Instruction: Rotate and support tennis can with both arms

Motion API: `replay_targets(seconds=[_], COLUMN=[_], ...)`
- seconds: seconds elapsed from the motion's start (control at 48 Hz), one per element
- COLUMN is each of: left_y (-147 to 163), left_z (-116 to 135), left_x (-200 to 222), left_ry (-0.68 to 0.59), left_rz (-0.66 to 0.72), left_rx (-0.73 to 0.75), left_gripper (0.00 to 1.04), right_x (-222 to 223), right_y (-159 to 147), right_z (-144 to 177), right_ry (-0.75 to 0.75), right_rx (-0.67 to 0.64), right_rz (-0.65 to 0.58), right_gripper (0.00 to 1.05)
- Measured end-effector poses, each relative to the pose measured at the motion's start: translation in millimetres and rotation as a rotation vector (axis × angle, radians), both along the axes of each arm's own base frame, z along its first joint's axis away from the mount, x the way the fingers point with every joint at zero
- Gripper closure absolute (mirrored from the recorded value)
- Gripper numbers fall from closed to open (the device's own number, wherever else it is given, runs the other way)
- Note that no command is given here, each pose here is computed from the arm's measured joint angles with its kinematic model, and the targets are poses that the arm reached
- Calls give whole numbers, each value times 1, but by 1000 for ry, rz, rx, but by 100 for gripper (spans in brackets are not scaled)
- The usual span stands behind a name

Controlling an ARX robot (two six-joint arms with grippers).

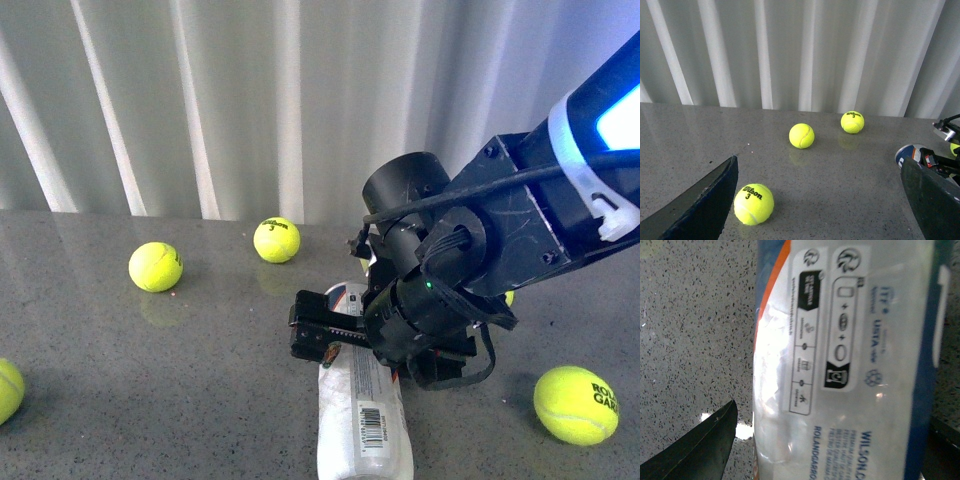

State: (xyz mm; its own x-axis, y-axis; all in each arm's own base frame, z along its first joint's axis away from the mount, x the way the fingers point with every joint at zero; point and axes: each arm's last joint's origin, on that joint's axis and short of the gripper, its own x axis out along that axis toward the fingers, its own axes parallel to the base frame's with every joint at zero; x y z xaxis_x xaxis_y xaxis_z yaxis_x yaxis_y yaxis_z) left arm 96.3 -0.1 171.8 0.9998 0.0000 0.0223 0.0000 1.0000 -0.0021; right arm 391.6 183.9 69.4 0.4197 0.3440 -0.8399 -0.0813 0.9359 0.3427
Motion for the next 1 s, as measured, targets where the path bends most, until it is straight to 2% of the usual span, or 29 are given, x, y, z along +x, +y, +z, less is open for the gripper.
replay_targets(seconds=[0.083,0.542,0.729,0.833,1.0], left_y=[0,0,0,0,0], left_z=[0,0,0,0,0], left_x=[0,0,0,0,0], left_ry=[0,0,0,0,0], left_rz=[0,0,0,0,0], left_rx=[0,0,0,0,0], left_gripper=[7,7,7,7,7], right_x=[-2,-6,-10,-15,-18], right_y=[3,-2,-5,-9,-15], right_z=[-3,-1,4,14,43], right_ry=[5,9,-7,-57,-271], right_rx=[-1,7,-13,-67,-220], right_rz=[5,3,12,52,188], right_gripper=[14,71,82,88,93])
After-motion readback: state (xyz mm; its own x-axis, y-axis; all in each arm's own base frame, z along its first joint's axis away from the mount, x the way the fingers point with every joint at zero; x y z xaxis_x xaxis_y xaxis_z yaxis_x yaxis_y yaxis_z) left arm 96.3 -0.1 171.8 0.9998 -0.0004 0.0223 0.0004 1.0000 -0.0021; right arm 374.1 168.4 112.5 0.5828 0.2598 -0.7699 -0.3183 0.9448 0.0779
